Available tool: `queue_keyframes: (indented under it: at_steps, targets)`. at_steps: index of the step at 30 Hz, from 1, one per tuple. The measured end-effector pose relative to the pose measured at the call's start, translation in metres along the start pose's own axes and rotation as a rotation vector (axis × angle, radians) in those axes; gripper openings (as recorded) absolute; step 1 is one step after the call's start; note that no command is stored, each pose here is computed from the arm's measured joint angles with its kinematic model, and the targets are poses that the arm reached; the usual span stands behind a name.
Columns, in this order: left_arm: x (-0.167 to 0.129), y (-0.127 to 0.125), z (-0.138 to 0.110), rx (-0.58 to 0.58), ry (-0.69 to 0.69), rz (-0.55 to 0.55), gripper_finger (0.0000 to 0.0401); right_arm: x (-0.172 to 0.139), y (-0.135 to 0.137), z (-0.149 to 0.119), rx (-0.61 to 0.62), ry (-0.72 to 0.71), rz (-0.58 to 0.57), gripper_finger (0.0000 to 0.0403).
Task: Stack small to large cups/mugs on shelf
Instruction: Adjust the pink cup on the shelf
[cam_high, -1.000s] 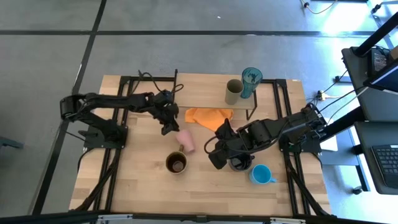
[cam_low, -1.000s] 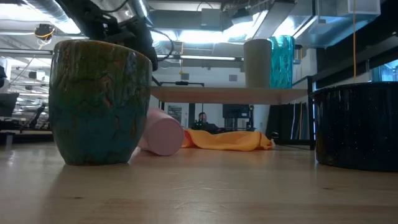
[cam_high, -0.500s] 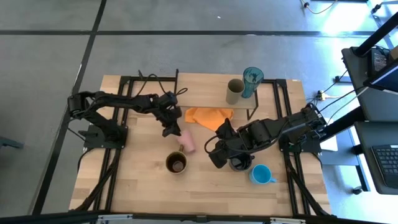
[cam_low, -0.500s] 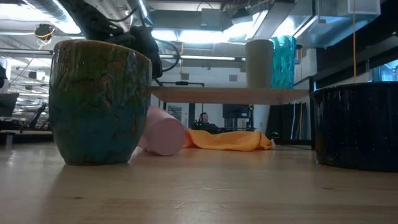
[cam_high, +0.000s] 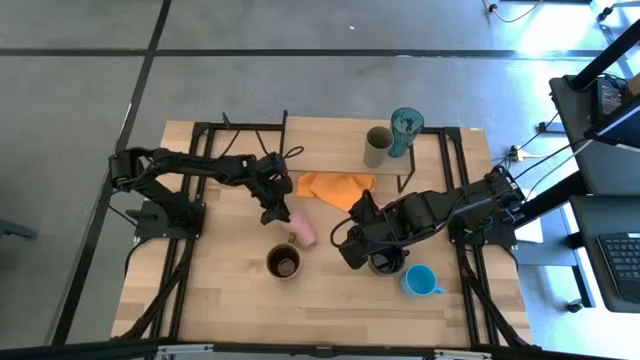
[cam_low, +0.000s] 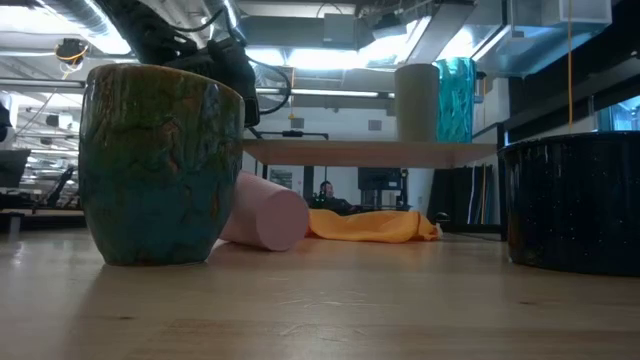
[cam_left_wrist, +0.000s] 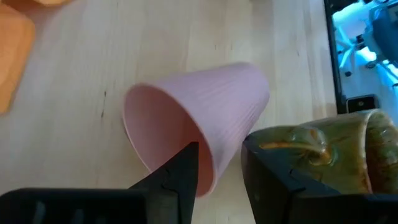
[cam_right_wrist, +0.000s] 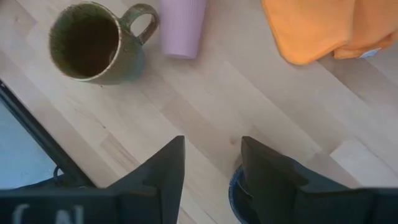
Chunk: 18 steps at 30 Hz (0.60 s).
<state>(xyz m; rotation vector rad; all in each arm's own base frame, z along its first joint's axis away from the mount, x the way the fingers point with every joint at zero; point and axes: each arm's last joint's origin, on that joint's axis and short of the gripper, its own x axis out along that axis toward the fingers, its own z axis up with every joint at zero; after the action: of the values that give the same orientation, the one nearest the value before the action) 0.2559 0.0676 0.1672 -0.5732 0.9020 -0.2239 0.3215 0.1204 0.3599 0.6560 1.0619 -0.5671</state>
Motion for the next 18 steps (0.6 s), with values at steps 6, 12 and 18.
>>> queue_keyframes:
  at_steps: [6, 12, 18]
  targets:
    - [-0.002, -0.001, 0.001, -0.011, -0.019, 0.055, 0.0115, 0.0, 0.0, 0.0, -0.001, 0.001, -0.003, 0.0159]
    - [-0.006, -0.004, 0.002, -0.025, -0.039, 0.079, 0.0115, 0.0, -0.001, 0.0, -0.004, 0.004, -0.009, 0.0159]
    - [0.001, -0.014, -0.001, -0.006, -0.002, 0.058, 0.0115, 0.0, -0.001, -0.001, -0.005, 0.006, -0.013, 0.0159]
